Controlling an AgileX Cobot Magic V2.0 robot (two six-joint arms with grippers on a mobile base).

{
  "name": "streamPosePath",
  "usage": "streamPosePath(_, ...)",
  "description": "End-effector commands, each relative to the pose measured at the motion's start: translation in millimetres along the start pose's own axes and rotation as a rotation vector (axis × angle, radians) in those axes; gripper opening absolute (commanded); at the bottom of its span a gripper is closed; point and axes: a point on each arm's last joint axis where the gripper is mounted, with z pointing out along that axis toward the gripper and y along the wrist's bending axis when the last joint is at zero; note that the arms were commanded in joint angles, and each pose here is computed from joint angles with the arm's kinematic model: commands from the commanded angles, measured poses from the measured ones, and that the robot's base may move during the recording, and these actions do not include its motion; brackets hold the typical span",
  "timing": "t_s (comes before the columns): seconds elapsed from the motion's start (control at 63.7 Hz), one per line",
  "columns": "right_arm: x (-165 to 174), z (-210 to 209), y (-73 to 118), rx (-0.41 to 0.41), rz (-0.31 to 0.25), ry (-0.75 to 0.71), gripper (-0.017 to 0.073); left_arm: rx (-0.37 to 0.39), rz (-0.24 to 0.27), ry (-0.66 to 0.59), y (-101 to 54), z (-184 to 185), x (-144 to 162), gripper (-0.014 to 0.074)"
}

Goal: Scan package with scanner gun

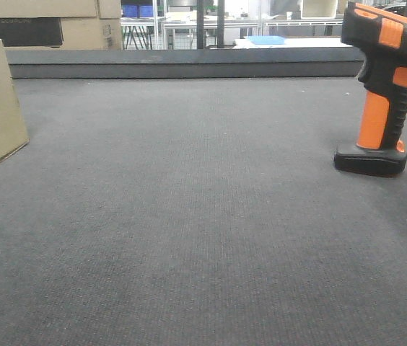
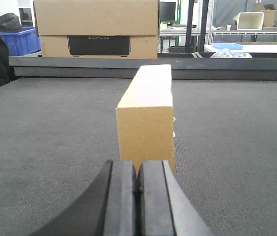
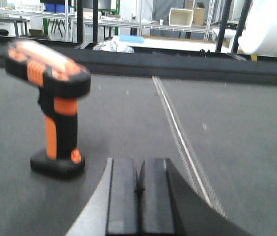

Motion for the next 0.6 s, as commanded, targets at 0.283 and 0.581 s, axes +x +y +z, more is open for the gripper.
streamPosePath(0.283,4.2,0.3,-0.6,0.009,-0.004,-0.009,-0.0153,0.006,-0.010,-0.026,-0.2,-0.5,-2.4,-0.0111)
streamPosePath(0.581,4.2,0.3,-0.6,0.009,-0.004,-0.009,-0.0153,0.006,-0.010,-0.026,-0.2,-0.5,-2.4,-0.0111)
